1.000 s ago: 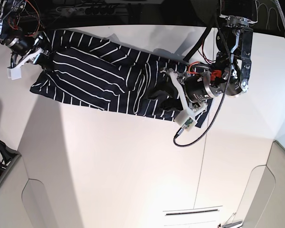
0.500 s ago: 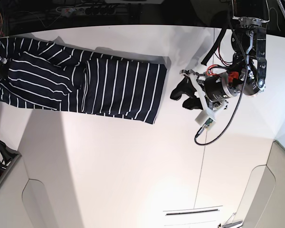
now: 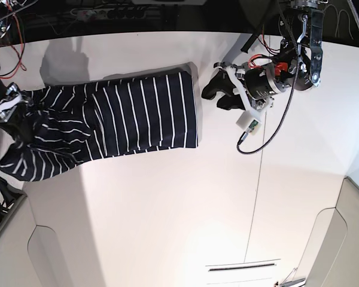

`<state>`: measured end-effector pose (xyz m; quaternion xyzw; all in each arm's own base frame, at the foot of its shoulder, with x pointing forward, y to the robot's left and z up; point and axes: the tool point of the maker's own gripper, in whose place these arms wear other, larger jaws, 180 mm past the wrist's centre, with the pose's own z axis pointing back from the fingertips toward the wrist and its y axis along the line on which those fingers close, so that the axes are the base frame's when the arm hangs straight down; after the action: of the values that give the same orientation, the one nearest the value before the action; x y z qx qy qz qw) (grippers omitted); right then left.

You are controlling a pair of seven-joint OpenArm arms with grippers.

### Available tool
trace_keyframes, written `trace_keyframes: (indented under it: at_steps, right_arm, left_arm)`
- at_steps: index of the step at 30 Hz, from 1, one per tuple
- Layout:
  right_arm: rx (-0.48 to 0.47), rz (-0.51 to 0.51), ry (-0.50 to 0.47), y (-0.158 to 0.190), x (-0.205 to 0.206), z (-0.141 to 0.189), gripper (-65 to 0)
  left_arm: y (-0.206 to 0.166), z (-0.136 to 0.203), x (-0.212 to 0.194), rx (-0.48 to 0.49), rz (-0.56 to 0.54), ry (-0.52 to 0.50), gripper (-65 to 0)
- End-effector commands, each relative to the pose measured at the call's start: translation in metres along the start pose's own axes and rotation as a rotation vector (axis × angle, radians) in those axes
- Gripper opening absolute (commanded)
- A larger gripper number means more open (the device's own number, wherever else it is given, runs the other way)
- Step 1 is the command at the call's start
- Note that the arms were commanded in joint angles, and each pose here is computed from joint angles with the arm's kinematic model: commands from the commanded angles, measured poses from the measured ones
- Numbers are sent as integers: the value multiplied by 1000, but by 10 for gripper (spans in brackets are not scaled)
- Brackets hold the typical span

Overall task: Fold the T-shirt properly
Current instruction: 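Fold the strip in half with both grippers, stacking the ends, then press and square the folded bundle with both grippers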

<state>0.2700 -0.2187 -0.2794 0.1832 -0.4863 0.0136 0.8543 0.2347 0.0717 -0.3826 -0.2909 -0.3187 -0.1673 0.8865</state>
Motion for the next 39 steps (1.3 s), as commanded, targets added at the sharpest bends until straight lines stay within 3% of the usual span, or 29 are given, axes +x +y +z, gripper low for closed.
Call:
trace_keyframes:
  at_steps: [1, 6, 16, 17, 20, 22, 26, 30, 32, 36, 38, 39]
  right_arm:
    - [51, 31, -58, 21, 16, -4, -650]
    - [220, 57, -48, 102, 5, -37, -650]
    - [451, 104, 142, 209, -67, -93, -650]
    - [466, 122, 170, 217, -75, -94, -630]
    - [499, 169, 220, 233, -92, -96, -352]
    - [536, 182, 222, 245, -93, -94, -234]
    - [640, 203, 186, 277, -82, -89, -211]
    - [651, 281, 138, 286, -61, -89, -211]
    - [610, 315, 105, 279, -45, -94, -211]
    - [521, 320, 44, 254, -14, -106, -216]
    - [454, 310, 14, 234, 1, -111, -259]
    - [417, 305, 2, 222, 8, -113, -319]
  left_arm:
    - [-5, 1, 16, -17, -8, -55, -294]
    - [-8, -1, 17, -25, 0, -63, -294]
    - [-2, 3, 20, -6, -5, -67, -294]
    - [2, 5, 21, 4, 0, -74, -294]
    - [20, 16, 26, 54, 26, -102, -294]
    - [33, 27, 29, 85, 38, -126, -294]
    - [48, 49, 36, 95, 75, -179, -294]
    - [49, 65, 43, 57, 113, -231, -296]
    - [43, 68, 47, 18, 127, -248, -350]
    - [18, 76, 61, -60, 102, -291, -611]
    - [-1, 85, 68, -96, 66, -321, -637]
    - [-12, 87, 71, -108, 37, -323, -637]
